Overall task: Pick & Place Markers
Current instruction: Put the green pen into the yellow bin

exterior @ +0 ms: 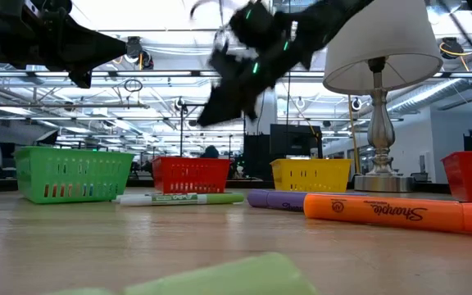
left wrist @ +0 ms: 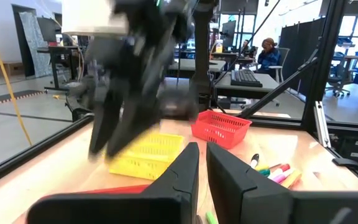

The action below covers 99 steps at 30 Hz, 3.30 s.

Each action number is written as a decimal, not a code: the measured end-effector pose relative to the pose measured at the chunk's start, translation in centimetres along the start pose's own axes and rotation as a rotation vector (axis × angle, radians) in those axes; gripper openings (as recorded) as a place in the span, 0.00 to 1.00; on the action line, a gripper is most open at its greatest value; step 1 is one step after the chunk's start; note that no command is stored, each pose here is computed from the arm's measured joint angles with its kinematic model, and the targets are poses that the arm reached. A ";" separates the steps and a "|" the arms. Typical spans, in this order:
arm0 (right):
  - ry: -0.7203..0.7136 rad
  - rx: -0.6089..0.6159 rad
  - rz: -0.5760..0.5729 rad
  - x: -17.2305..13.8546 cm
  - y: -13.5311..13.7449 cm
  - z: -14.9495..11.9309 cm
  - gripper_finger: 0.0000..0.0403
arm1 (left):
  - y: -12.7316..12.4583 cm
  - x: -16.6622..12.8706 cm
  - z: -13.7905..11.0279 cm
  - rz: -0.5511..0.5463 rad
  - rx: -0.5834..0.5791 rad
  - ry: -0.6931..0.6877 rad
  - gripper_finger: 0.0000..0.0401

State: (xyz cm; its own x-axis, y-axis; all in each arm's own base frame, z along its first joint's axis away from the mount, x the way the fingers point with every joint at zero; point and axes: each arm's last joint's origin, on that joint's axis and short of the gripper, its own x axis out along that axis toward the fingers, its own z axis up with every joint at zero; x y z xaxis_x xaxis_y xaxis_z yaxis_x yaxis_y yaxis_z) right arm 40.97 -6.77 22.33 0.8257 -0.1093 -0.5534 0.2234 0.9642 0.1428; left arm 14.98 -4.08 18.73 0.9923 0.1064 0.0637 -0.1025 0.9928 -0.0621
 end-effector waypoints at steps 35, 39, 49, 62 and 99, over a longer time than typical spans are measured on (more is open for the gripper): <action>-0.624 -0.161 0.178 -30.3 3.1 -16.0 0.00 | 0.0 0.0 -0.8 0.006 -0.017 0.081 0.09; -0.646 -0.153 0.184 -29.1 2.8 -17.7 0.00 | 0.1 -0.1 -1.1 0.008 -0.010 0.104 0.09; -0.696 -0.247 0.296 -27.0 3.4 -19.9 0.00 | 0.1 -0.1 -1.6 0.013 -0.009 0.153 0.09; -0.736 -0.271 0.342 -28.2 2.4 -20.3 0.00 | 0.1 -0.1 -1.6 0.017 -0.052 0.153 0.09; -0.810 -0.297 0.326 -26.7 2.5 -21.7 0.00 | -1.2 7.4 4.4 0.155 -0.107 0.404 0.09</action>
State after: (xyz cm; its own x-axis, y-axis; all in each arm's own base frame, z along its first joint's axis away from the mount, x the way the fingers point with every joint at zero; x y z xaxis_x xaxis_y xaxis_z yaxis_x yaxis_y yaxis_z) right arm 8.24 3.85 19.68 0.9598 0.1507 0.2368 -0.1334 0.9872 -0.0879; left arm 22.12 -4.24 23.68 0.9156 0.2024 -0.3475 -0.2654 0.9533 -0.1440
